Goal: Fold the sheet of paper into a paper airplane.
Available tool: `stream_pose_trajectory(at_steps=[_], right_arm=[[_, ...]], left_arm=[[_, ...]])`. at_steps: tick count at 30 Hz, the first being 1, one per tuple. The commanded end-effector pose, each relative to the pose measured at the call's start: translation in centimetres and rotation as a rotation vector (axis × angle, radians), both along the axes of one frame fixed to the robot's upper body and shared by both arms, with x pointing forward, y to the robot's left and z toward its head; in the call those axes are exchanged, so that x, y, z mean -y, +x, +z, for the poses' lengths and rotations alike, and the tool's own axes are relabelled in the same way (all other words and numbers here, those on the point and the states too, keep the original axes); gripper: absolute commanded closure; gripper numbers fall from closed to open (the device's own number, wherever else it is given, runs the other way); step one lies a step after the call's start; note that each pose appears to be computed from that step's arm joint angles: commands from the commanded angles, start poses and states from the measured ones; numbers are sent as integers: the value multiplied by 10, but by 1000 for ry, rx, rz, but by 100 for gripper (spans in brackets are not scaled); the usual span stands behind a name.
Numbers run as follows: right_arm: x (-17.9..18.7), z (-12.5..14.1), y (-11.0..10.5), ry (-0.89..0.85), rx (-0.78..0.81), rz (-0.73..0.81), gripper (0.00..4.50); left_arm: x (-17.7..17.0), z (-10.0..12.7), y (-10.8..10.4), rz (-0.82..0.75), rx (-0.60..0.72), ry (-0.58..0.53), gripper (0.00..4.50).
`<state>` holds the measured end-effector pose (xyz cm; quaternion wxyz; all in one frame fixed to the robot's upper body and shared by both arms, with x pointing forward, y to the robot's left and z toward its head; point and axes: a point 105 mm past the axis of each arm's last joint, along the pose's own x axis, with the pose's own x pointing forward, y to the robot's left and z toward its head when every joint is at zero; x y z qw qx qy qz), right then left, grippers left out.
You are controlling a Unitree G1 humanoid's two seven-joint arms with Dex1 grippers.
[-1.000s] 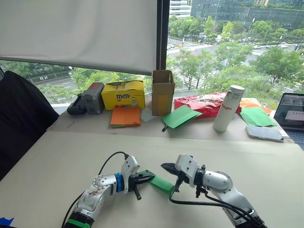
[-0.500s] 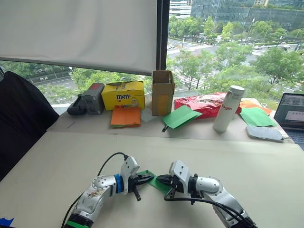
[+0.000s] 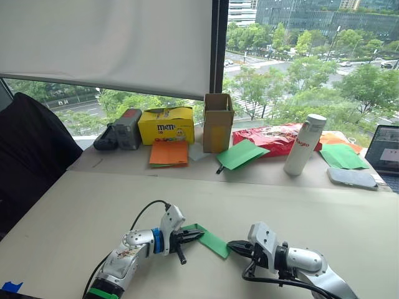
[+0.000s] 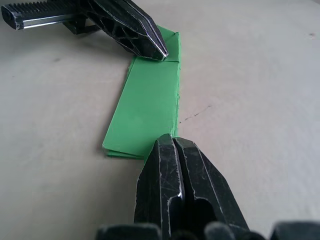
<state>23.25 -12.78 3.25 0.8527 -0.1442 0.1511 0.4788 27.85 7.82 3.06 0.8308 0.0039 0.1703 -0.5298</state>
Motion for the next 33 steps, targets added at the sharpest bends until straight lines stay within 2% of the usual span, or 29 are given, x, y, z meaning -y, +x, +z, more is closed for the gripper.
stream_pose_trajectory(at_steps=[1,6,9,12,15,19,21,27,30,33], right_arm=[[23,-28,-15,-56,-132,-49,448],[13,8,3,70,-20,-28,448],[17,26,14,69,30,-8,448],[19,50,23,89,58,24,448],[12,59,21,46,32,107,448],[-4,73,23,-2,5,204,448],[-14,83,21,3,-11,244,448],[-51,116,7,45,-22,339,448],[-57,114,2,13,-54,353,448],[-60,99,0,-31,-108,335,448]], left_arm=[[-9,-26,-6,24,-95,58,450],[-5,-16,-5,9,-91,9,450],[-7,-8,-8,-59,-39,36,450],[-16,23,2,-39,5,-45,450],[-34,40,3,-105,132,86,450],[-55,84,14,-80,205,57,450],[-62,97,14,-85,209,45,450],[-77,94,-10,-131,117,75,450],[-77,91,-16,-128,90,66,450],[-75,86,-27,-158,69,58,450]])
